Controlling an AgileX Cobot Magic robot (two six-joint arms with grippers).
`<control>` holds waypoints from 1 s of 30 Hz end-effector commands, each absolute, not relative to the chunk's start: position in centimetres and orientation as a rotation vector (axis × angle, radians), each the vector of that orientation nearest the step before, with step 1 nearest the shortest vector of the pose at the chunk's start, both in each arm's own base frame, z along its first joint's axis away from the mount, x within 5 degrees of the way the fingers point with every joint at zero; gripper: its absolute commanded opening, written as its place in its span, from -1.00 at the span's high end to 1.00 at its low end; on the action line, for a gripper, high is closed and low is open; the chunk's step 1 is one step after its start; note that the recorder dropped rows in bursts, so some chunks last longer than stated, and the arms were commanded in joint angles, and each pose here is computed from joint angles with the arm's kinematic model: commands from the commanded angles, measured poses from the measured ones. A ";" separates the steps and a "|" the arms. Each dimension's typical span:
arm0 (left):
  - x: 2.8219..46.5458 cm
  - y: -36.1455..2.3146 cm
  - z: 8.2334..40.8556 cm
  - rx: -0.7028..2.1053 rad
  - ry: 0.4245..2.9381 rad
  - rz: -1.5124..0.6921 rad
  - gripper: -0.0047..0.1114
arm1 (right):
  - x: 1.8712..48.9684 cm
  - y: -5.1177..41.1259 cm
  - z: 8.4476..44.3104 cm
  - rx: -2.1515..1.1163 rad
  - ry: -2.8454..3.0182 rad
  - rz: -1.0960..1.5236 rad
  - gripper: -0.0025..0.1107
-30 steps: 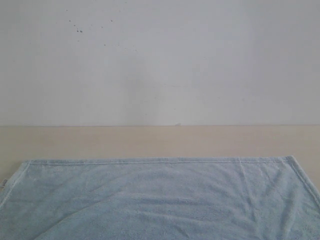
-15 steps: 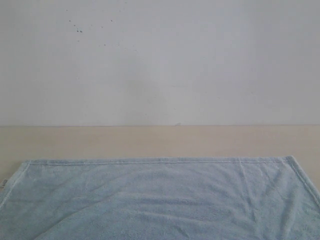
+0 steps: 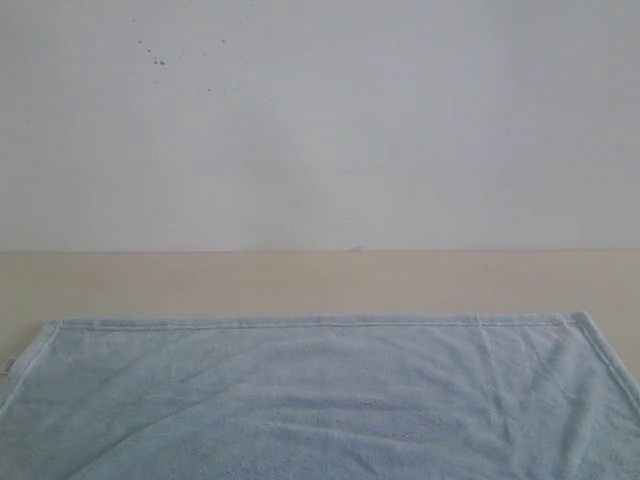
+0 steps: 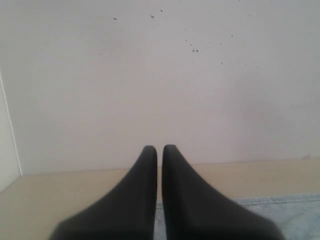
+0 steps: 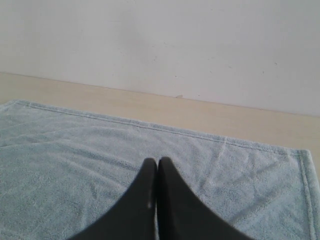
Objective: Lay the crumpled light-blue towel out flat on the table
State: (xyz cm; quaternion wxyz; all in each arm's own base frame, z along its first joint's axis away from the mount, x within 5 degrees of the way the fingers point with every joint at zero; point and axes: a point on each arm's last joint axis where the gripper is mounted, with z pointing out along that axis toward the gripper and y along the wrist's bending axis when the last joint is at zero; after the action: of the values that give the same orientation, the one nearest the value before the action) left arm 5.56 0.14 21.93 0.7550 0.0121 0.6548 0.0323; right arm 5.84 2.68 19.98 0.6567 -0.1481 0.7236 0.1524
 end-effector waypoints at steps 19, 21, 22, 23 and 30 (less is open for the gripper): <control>5.6 0.2 21.8 0.011 1.430 0.062 0.85 | 5.8 2.7 20.0 -0.331 1.640 0.347 0.96; 5.6 0.2 21.8 0.012 1.430 0.063 0.85 | 5.8 2.7 20.0 -0.331 1.640 0.347 0.96; 5.6 0.2 21.8 0.012 1.430 0.063 0.85 | 5.8 2.7 20.0 -0.331 1.640 0.347 0.96; 5.6 0.2 21.8 0.012 1.430 0.063 0.85 | 5.8 2.7 20.0 -0.331 1.640 0.347 0.96; 5.6 0.2 21.8 0.012 1.430 0.063 0.85 | 5.8 2.7 20.0 -0.331 1.640 0.347 0.96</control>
State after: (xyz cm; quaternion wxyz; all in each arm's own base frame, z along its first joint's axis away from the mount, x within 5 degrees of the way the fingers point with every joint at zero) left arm 5.56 0.14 21.93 0.7550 0.0113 0.6548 0.0319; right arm 5.84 2.68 19.96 0.6554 -0.1461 0.7247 0.1545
